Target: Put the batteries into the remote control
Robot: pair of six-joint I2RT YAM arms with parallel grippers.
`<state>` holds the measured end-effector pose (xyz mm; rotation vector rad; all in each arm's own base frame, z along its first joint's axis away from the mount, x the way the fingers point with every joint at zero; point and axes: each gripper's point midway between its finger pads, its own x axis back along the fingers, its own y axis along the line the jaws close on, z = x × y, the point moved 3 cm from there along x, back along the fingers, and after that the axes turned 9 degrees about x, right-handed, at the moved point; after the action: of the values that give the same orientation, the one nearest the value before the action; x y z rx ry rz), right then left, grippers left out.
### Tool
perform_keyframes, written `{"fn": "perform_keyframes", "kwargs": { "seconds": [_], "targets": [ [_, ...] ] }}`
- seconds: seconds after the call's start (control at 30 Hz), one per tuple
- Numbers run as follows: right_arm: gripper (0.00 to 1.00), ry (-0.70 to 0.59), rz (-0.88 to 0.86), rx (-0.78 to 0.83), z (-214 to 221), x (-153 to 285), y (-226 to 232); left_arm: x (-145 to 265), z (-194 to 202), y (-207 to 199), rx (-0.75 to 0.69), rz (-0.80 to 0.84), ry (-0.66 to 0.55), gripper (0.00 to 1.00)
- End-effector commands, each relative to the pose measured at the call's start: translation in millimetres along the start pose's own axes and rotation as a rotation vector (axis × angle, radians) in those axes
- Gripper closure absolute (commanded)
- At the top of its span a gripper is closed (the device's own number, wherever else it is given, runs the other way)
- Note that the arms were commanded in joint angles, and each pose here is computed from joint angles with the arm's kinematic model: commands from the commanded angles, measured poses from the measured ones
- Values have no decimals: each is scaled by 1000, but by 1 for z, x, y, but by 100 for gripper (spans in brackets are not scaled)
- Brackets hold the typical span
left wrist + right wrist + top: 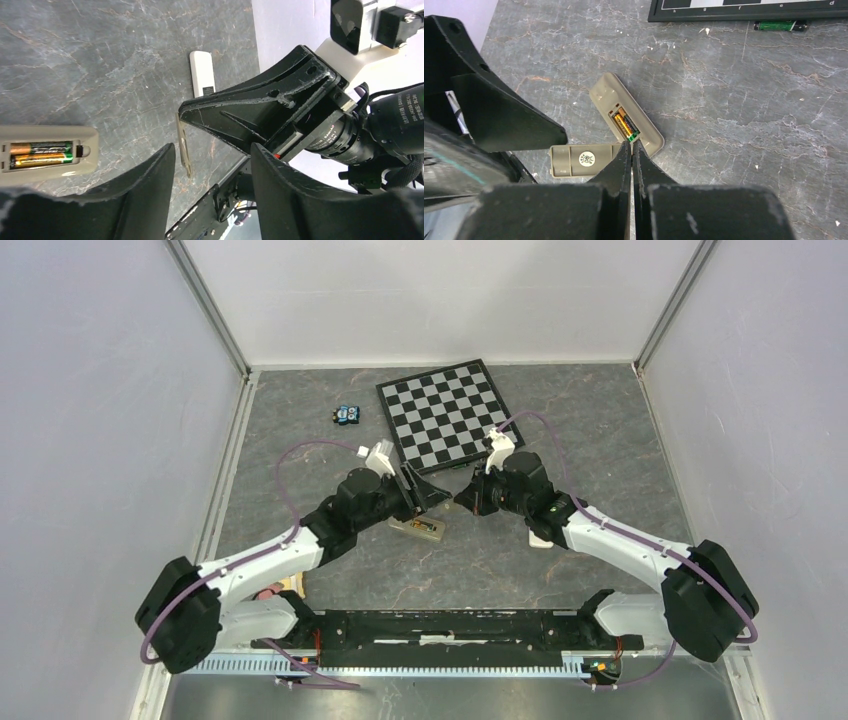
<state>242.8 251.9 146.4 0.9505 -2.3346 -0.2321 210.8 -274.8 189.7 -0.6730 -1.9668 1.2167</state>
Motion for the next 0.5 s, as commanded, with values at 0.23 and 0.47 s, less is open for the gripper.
{"fn": "perform_keyframes", "kwargs": {
  "seconds": [0.23,0.47],
  "targets": [
    [100,-77,-53,-28,-30,1,15,-9,6,-12,-53,29,75,51],
    [100,-76,-47,-38,-31,-1,14,-15,9,4,-25,-41,85,59]
  ]
}}
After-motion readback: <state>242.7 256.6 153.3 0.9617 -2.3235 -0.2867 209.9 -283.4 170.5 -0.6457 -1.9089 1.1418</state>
